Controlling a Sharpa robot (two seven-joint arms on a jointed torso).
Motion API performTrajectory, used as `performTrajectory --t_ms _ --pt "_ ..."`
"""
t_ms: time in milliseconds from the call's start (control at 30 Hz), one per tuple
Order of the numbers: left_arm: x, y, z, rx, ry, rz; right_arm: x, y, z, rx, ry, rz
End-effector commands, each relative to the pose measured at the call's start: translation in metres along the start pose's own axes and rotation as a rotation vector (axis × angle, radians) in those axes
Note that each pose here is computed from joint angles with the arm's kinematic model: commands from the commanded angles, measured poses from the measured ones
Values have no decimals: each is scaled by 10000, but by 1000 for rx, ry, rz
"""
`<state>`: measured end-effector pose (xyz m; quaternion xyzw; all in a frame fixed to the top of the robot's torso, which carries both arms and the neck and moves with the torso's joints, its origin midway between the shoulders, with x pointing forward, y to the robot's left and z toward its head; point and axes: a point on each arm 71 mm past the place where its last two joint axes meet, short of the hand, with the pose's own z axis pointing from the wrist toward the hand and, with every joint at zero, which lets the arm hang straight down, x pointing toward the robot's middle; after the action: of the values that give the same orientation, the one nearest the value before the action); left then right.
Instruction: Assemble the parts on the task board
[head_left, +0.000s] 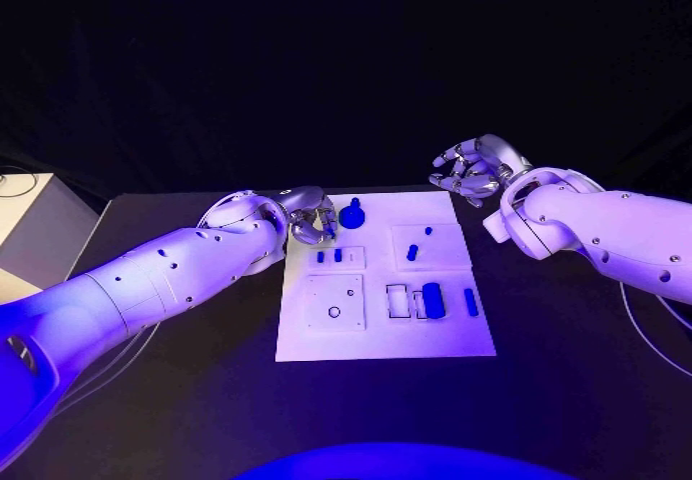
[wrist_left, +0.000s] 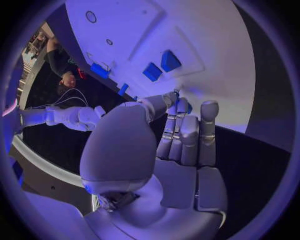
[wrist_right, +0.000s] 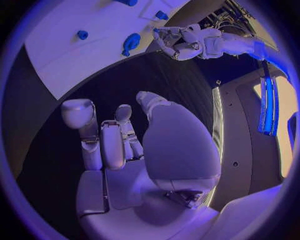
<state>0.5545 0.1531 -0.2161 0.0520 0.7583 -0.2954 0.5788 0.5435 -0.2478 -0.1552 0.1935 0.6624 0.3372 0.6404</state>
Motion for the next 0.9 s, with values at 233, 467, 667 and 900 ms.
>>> performTrajectory --t_ms 233,467,667,900 --pt "16 -9 4 -5 21 8 4 10 2 -11 6 0" --pt "21 -13 5 -7 26 6 7 11 3 -12 7 1" --pt "23 -11 5 -11 30 7 6 10 3 -11 7 0" --pt "18 1 -2 -15 28 7 5 9 2 -11 6 0"
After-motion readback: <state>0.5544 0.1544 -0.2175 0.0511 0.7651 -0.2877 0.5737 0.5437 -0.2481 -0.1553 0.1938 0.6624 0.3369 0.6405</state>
